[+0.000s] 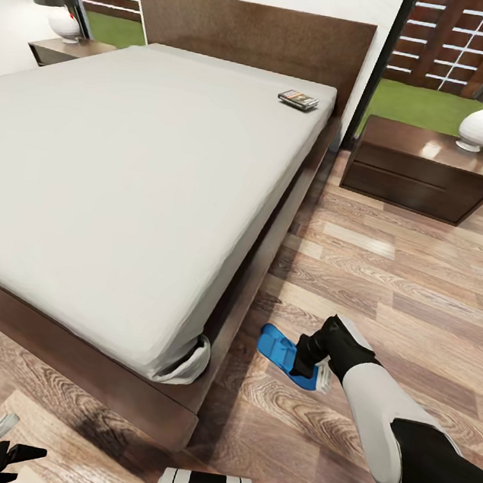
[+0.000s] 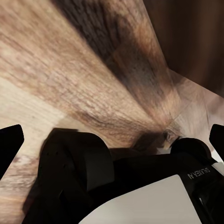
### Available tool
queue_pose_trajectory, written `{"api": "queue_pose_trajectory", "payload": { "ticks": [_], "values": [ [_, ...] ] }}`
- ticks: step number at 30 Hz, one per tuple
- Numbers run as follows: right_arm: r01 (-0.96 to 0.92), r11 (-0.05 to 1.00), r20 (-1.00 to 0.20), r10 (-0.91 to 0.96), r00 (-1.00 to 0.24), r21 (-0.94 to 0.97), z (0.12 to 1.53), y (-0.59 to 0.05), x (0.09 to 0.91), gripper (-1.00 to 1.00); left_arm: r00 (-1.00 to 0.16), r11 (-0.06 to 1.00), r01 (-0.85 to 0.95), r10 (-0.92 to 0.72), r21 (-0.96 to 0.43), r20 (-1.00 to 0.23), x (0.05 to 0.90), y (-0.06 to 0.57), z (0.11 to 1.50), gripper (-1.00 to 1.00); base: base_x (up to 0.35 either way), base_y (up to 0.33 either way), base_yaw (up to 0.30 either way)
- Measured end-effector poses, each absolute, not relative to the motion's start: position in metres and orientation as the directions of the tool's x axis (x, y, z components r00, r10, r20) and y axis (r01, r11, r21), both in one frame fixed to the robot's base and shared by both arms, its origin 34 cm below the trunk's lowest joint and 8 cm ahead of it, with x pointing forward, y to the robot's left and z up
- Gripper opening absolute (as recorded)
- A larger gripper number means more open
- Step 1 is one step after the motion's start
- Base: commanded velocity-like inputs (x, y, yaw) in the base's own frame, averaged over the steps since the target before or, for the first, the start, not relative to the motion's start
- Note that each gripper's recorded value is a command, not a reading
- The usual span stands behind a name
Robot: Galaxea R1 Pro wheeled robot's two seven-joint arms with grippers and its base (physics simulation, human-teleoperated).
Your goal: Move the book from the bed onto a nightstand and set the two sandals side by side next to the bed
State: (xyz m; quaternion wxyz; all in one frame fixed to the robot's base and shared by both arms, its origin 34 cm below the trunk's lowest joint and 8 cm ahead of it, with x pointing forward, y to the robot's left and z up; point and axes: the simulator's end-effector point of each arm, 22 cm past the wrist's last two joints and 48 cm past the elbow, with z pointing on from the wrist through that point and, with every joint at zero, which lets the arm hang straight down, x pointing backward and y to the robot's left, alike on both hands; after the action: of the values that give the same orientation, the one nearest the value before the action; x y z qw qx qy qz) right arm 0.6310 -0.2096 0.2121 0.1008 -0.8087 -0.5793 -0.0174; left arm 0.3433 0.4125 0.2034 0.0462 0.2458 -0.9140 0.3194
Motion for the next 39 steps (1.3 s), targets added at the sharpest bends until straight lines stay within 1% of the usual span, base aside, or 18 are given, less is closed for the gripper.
{"api": "queue_pose_trajectory", "payload": {
  "ticks": [8,15,19,27,39],
  "values": [
    [0.944,-0.301,0.155,0.935,0.321,-0.135,0.212,-0.208,0.633,-1.0,-0.875,0.674,-0.479,-0.42,-0.562,0.242,0.344,0.412,0.203,1.0,0.0,0.0,0.0],
    [0.955,-0.269,0.199,0.936,0.29,-0.124,0.213,-0.199,0.636,-1.0,-0.875,0.673,-0.479,-0.42,-0.563,0.241,0.344,0.411,0.203,1.0,0.0,0.0,0.0],
    [0.957,-0.262,0.205,0.937,0.283,-0.122,0.213,-0.198,0.637,-1.0,-0.875,0.673,-0.479,-0.421,-0.563,0.241,0.344,0.411,0.203,1.0,0.0,0.0,0.0],
    [0.956,-0.264,0.21,0.935,0.286,-0.126,0.213,-0.199,0.636,-1.0,-0.875,0.673,-0.479,-0.419,-0.564,0.242,0.344,0.41,0.203,1.0,0.0,0.0,0.0],
    [0.944,-0.279,0.193,0.93,0.311,-0.176,0.185,-0.202,0.621,-1.0,-0.863,0.675,-0.505,-0.418,-0.538,0.285,0.329,0.411,0.189,1.0,0.0,0.0,0.0]
  ]
}}
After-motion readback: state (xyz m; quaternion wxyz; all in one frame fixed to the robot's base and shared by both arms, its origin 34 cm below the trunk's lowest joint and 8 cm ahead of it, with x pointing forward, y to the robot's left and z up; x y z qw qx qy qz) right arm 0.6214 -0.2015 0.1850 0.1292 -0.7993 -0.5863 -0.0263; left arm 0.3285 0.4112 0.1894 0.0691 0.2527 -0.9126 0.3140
